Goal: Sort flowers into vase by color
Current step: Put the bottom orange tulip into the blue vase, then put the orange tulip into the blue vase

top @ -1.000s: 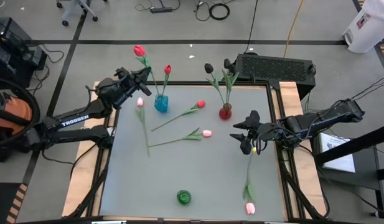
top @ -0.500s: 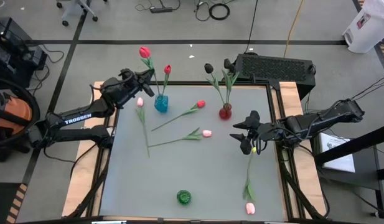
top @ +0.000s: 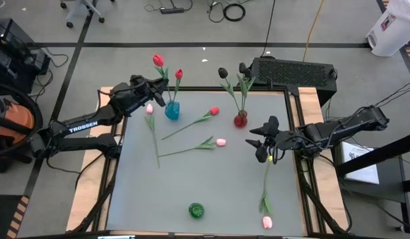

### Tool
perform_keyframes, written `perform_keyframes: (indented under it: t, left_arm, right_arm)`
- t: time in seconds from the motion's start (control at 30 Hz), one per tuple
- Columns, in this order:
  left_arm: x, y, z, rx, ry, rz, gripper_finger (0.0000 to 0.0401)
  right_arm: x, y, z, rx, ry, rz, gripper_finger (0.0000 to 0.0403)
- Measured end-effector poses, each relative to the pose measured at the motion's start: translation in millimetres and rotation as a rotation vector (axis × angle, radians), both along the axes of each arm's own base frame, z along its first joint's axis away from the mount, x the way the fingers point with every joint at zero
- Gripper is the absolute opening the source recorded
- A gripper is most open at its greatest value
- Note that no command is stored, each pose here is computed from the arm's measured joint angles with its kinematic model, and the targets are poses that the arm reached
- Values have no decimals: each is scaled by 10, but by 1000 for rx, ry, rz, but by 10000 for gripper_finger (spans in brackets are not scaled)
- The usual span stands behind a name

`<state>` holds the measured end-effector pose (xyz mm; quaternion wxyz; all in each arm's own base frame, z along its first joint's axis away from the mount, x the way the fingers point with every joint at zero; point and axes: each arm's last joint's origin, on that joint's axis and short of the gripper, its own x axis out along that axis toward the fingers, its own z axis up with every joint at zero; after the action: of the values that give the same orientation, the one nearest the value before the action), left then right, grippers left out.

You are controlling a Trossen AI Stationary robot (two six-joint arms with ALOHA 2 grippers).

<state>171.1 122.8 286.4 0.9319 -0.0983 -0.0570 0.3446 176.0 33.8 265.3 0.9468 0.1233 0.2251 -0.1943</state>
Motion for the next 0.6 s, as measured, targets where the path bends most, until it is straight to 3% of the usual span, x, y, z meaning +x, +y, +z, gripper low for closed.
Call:
perform_keyframes:
  t: [0.17, 0.6]
  left_arm:
    - [10, -19, -50, -38, 37, -12, 117]
    - [-43, -245, -48, -123, 72, -130, 119]
  right_arm:
    - [0, 0, 0, 0, 0, 0, 210]
    - [0, 0, 0, 0, 1, 1, 210]
